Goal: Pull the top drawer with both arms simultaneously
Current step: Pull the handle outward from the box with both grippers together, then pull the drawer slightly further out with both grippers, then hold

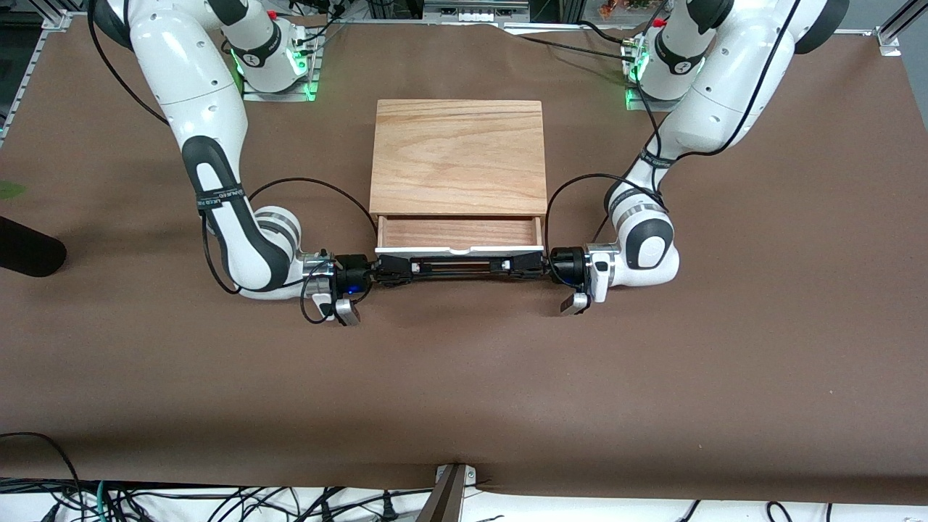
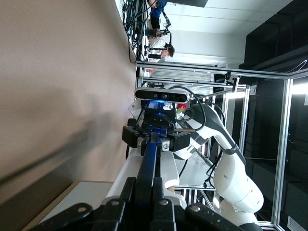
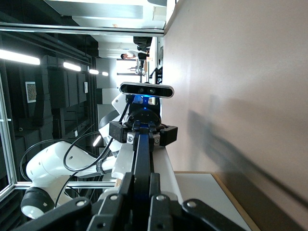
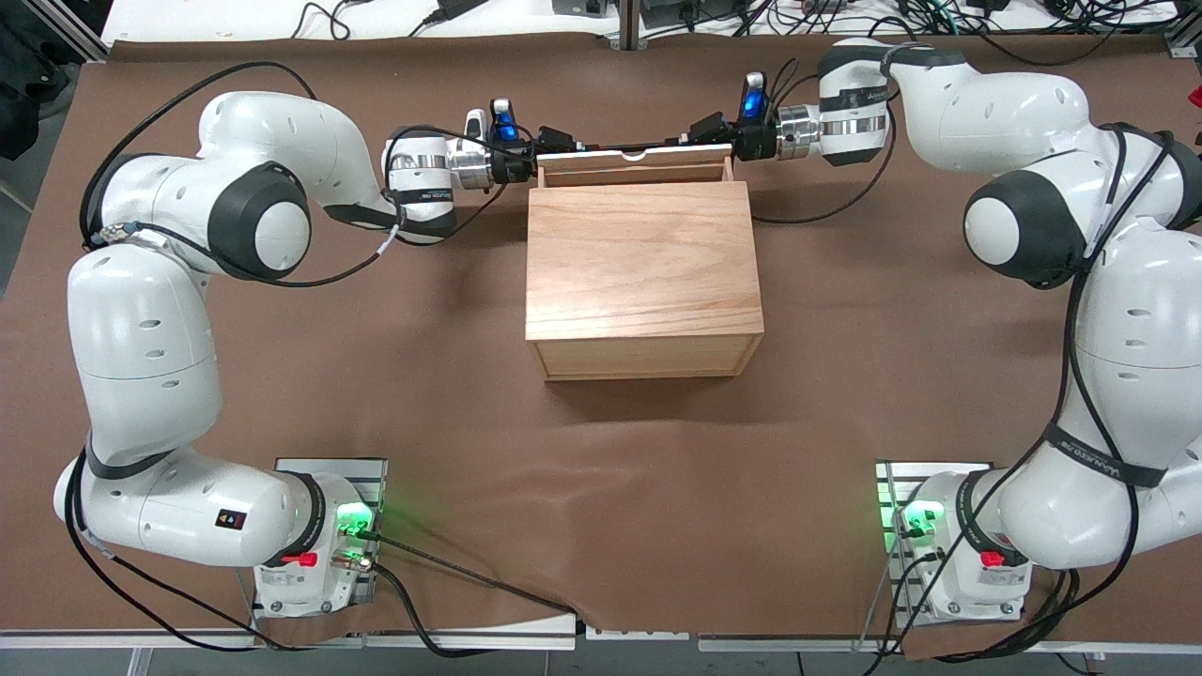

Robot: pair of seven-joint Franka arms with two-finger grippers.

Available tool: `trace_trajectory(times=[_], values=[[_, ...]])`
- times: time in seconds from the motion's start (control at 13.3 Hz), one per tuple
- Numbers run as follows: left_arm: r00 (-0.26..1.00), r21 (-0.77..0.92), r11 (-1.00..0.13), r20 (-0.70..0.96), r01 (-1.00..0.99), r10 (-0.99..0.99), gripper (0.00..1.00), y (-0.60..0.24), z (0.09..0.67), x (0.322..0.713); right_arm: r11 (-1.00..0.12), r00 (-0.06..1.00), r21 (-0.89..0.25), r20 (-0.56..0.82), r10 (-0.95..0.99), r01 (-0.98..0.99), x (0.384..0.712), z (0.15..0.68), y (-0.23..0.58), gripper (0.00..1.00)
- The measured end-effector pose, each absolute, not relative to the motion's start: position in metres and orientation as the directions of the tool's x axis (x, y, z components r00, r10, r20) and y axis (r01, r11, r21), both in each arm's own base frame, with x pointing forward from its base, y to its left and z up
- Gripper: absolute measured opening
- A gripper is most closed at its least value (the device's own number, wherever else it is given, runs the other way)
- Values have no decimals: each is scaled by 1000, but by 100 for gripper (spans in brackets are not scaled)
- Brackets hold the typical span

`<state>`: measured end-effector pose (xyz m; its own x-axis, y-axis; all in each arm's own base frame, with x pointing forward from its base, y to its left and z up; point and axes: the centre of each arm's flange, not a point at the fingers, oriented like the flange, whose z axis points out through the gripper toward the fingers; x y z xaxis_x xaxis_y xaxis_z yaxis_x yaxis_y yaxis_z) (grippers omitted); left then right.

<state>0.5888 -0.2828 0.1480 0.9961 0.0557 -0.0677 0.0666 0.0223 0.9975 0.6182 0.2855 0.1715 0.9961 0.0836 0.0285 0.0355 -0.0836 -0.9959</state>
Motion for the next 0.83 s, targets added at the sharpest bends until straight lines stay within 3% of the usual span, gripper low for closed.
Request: trace_trajectory(times=[0.83], values=[[996,997,23,-72,71,55,18,-283,148,589,-88,995,-995,32,89,40,619,172,285,18]])
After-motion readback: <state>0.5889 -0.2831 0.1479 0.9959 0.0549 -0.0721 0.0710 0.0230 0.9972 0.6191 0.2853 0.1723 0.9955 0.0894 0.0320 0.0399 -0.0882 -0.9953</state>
